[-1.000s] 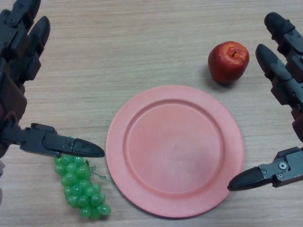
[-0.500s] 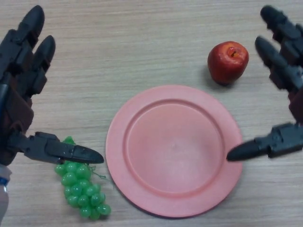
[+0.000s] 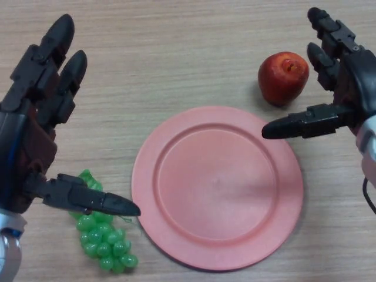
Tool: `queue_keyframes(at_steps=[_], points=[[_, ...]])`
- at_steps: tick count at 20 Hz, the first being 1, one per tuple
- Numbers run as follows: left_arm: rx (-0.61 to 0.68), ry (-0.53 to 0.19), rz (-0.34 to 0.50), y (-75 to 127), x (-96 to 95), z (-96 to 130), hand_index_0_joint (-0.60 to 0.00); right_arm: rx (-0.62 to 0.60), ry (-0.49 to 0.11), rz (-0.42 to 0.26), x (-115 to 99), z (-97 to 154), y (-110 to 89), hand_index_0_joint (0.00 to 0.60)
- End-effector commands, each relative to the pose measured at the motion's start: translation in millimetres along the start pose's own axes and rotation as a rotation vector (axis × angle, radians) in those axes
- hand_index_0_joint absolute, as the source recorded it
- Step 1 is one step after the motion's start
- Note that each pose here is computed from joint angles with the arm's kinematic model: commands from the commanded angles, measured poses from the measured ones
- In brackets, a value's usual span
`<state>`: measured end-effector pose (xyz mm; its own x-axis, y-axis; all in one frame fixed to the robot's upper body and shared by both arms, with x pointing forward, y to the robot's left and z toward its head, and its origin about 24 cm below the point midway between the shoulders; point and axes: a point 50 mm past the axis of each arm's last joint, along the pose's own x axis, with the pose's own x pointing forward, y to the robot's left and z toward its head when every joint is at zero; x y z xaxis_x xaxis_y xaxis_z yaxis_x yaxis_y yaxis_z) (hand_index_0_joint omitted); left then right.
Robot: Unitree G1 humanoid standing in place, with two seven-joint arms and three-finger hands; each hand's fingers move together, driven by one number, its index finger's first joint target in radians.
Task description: Pick up the red apple and place it on the plate
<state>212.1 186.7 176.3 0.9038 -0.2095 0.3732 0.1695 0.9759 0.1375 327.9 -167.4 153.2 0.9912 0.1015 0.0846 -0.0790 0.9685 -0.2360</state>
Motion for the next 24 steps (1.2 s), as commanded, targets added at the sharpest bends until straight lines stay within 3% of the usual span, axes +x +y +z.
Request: queue_keyframes(at_steps=[1,9,17,18,21,22,24], points=[[0.081,-0.18,0.023,13,-2.9,31,0.0,-0.049,-0.295,-0.095,10,48,-18.5,0.0],[0.138,-0.205,0.085,29,-3.8,32,0.0,-0.117,-0.243,-0.166,52,38,-23.3,0.0],[0.157,-0.206,0.116,38,-9.7,29,0.0,-0.188,-0.186,-0.257,77,19,-20.5,0.0],[0.158,-0.206,0.117,39,-9.9,29,0.0,-0.19,-0.185,-0.259,77,19,-20.5,0.1],[0.166,-0.207,0.131,41,-12.1,28,0.0,-0.216,-0.158,-0.272,80,14,-17.2,0.5],[0.169,-0.21,0.144,43,-13.4,28,0.0,-0.228,-0.138,-0.279,81,11,-14.8,0.596],[0.169,-0.21,0.154,44,-15.2,28,0.0,-0.257,-0.133,-0.287,82,10,-12.1,0.6]])
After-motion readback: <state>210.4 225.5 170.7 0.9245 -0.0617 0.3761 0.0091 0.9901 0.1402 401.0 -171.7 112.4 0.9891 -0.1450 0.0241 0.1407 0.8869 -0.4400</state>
